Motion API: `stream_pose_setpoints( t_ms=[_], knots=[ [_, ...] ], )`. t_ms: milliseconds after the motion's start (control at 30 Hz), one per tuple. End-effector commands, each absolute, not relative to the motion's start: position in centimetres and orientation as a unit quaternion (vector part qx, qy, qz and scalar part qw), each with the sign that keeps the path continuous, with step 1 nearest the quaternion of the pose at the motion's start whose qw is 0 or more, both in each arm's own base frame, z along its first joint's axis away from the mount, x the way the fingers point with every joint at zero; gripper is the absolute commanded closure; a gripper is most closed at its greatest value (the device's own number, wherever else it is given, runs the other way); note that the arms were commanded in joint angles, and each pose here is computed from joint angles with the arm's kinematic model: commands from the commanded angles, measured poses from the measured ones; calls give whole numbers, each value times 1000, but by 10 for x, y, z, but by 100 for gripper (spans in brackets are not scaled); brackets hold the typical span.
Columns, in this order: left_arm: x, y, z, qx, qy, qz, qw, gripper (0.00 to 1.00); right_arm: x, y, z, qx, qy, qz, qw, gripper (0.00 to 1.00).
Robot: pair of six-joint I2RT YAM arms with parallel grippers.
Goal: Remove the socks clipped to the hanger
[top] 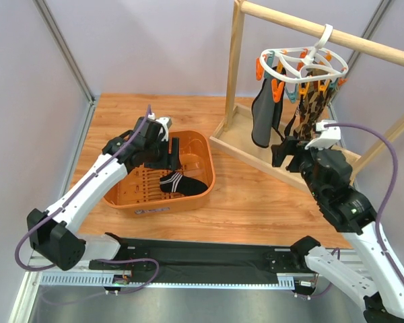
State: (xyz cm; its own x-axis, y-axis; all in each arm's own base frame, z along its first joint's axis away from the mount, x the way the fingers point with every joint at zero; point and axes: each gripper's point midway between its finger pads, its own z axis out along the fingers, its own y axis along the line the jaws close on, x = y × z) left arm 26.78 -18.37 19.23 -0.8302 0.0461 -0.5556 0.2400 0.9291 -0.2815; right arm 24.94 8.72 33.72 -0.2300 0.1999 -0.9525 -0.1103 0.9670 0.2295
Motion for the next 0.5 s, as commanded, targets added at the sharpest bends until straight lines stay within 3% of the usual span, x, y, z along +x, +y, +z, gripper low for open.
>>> stream_pose_setpoints(
  t_ms=[0,167,267,467],
  knots=[
    [267,-182,238,104,914,-192,343,22,266,88,313,46,782,106,613,10],
    [244,-221,277,167,857,-328,361,1,288,95,304,52,765,102,633,12],
    [227,-243,295,205,820,-401,354,1,301,98,296,66,766,94,632,14],
    [221,-253,318,210,782,-445,382,2,320,72,305,126,737,26,664,18]
  ],
)
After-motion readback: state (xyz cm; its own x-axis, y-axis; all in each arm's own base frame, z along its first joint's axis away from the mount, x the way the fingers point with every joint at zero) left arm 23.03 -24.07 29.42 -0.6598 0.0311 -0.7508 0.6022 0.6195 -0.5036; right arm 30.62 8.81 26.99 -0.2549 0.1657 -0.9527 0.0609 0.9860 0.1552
